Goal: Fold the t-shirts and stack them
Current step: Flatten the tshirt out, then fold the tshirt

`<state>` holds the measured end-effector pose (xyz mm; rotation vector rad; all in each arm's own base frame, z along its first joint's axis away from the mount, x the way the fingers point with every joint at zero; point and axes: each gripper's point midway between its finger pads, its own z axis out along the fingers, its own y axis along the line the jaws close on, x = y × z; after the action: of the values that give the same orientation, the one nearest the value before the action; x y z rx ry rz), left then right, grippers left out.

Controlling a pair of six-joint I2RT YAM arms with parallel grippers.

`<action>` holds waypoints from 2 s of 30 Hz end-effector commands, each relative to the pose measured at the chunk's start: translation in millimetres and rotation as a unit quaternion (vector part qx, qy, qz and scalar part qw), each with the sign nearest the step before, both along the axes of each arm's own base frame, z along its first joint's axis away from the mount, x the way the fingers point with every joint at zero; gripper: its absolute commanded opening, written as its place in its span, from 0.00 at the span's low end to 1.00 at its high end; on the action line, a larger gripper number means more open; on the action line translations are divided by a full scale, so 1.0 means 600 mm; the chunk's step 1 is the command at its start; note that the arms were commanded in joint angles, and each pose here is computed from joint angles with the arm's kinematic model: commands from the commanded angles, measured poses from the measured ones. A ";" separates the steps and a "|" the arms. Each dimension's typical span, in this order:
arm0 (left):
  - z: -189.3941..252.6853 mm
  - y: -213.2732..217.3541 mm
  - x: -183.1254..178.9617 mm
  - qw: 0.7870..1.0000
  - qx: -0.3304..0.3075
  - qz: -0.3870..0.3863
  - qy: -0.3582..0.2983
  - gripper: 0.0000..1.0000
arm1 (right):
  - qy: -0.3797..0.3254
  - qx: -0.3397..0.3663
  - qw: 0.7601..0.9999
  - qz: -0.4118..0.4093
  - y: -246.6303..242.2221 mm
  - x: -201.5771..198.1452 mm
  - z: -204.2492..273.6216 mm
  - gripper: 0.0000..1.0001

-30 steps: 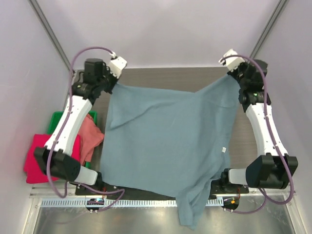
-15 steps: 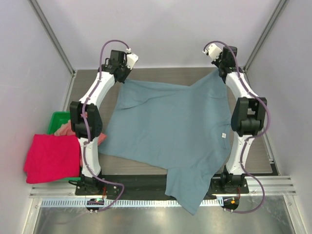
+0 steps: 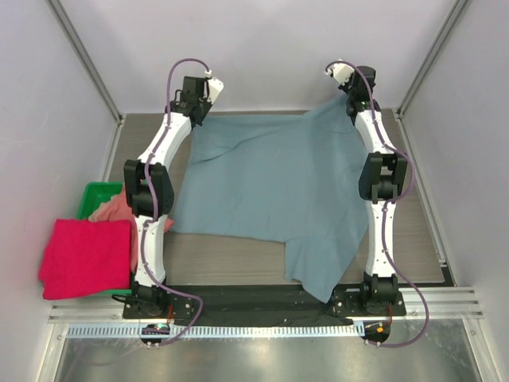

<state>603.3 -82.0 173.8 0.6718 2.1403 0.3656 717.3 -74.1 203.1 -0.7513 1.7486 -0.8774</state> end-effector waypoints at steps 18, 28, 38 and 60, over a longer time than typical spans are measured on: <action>0.074 -0.016 0.079 0.992 0.000 -0.023 -0.120 0.00 | -0.078 -0.006 0.997 -0.006 0.037 -0.039 0.103 0.01; 0.049 -0.034 0.095 0.992 -0.006 -0.038 -0.120 0.00 | -0.061 -0.004 0.998 -0.021 0.024 -0.061 0.103 0.01; 0.063 -0.021 0.106 0.990 0.010 -0.023 -0.141 0.00 | -0.049 0.002 0.999 -0.018 0.026 -0.059 0.098 0.01; 0.120 -0.007 0.034 0.989 0.020 -0.042 -0.137 0.00 | 0.038 0.031 0.999 -0.007 0.066 -0.233 0.113 0.01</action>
<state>626.8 -88.2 190.9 0.7318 1.9537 0.4164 597.9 -49.7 252.3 -0.7587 1.8585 -0.8301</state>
